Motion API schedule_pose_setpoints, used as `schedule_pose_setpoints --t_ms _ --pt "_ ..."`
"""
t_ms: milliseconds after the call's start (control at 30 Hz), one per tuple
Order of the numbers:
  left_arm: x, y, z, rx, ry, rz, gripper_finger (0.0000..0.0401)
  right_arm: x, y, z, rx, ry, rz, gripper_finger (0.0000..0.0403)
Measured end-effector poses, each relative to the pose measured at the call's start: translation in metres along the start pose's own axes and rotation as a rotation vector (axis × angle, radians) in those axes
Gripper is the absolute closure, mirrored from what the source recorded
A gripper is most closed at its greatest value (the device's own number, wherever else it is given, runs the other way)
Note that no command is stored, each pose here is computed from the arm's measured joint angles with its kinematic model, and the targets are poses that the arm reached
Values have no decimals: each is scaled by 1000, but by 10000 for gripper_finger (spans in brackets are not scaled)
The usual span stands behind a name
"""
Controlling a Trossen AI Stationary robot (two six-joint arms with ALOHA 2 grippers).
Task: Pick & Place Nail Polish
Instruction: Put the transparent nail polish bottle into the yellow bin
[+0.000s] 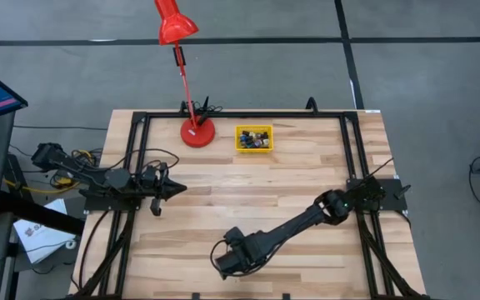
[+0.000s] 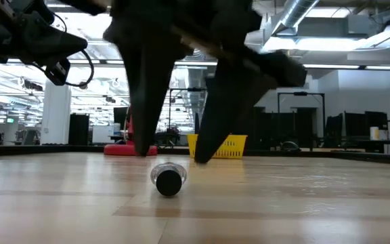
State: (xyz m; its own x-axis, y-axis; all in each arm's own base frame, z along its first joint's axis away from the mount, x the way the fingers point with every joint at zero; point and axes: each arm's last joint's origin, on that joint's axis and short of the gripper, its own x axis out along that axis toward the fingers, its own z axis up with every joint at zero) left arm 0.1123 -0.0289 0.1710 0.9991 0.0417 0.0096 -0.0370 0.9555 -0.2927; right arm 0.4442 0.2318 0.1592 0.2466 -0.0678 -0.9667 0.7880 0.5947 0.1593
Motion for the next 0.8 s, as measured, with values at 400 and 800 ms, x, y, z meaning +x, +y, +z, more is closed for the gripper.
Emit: schedule_pose_setpoints --t_ms 400,800 --pt "0 0 0 -2 -4 -1 400 13 -1 -6 -17 36 -28 218" --pt "0 0 1 -3 -8 -2 400 14 -3 -6 -39 58 -43 324"
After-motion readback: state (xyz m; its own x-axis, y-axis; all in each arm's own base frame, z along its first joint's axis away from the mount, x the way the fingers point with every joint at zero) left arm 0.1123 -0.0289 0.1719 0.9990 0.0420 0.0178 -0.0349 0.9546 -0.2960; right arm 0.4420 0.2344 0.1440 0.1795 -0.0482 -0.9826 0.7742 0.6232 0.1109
